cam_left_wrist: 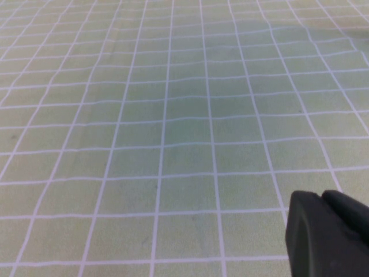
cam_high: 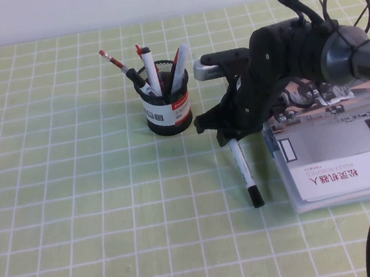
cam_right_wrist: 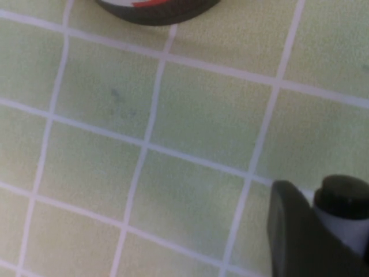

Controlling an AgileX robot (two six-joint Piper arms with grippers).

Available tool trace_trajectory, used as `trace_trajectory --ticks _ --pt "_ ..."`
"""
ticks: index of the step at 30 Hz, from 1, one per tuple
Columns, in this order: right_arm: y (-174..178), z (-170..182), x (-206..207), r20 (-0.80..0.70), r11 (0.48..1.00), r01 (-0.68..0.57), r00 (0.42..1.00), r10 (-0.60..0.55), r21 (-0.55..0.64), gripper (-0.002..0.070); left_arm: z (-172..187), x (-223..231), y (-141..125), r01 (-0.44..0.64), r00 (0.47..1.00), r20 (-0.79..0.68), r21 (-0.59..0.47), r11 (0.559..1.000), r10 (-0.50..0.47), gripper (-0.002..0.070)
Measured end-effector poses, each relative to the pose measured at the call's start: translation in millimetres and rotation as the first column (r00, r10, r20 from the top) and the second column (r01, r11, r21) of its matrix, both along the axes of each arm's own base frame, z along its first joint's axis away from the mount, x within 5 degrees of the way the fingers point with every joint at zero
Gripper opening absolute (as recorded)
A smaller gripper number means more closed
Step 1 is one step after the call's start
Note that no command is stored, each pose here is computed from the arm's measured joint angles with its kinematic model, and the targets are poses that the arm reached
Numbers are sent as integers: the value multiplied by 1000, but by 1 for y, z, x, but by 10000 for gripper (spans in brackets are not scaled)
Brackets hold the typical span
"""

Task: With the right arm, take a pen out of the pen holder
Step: 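Take a marker out of the pen holder and lay it on the table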

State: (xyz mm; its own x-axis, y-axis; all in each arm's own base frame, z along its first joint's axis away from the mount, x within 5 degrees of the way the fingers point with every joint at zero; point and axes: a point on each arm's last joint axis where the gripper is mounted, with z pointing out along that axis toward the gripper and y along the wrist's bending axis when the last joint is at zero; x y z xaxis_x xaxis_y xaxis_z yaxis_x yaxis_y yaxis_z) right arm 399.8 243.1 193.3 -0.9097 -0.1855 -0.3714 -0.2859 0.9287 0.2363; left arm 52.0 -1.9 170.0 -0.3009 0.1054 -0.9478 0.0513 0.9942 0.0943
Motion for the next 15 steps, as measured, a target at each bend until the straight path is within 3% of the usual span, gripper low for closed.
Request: trace_trajectory --ticks 6,15 --pt "0 -4 2 0 1000 2 1000 -2 -1 105 0 0 0 0 1000 0 0 1000 0 -6" --pt "0 -4 2 2 1000 -1 1000 1 -4 237 0 0 0 0 1000 0 0 1000 0 -6"
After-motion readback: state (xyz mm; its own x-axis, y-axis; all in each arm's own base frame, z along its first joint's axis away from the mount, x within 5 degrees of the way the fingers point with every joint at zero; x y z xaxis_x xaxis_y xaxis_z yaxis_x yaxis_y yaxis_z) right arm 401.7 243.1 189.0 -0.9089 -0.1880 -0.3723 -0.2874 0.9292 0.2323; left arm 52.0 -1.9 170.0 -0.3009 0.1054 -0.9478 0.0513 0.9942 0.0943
